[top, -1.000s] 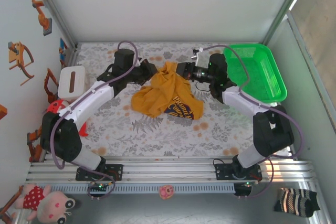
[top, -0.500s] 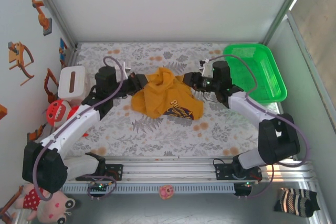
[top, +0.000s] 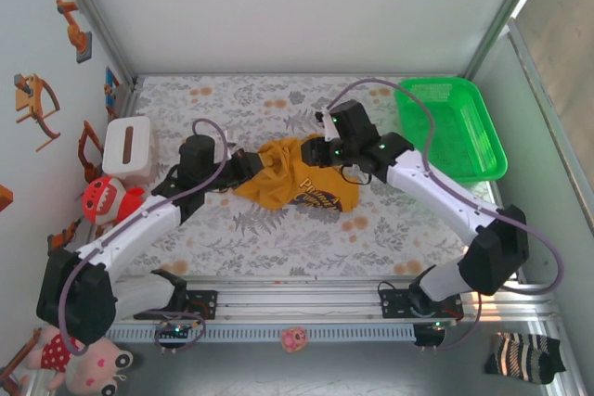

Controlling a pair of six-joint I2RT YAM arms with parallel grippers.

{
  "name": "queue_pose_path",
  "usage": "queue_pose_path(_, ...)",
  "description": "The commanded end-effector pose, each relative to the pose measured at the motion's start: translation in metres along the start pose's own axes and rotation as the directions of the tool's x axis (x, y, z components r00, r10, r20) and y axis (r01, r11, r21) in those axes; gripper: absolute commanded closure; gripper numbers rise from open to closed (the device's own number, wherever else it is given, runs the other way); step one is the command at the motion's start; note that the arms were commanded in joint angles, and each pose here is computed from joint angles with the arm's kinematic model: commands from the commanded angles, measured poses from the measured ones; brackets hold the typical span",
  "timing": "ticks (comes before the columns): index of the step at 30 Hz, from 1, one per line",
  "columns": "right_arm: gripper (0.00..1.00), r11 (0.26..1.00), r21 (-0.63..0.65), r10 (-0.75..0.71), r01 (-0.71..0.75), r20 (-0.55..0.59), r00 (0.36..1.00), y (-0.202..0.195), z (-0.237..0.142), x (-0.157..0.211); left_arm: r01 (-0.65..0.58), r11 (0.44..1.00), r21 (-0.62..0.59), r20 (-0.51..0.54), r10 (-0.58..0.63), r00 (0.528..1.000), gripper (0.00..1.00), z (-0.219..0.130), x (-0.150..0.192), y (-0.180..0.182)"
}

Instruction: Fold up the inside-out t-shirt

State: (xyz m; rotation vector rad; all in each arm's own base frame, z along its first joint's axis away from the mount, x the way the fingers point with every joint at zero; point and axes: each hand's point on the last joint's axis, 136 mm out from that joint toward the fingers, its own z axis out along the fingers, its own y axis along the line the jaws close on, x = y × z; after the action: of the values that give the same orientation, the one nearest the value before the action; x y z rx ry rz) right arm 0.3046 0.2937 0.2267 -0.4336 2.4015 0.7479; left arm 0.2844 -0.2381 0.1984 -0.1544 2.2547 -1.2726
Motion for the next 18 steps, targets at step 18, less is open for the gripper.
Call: queue_pose_path(18,0.88,0.99,0.119,-0.055,0.069,-0.114,0.992,0.004,0.108,-0.019,-0.035,0.996,-0.078,0.08,0.041,0.996,1.0,-0.021,-0.004,0.008)
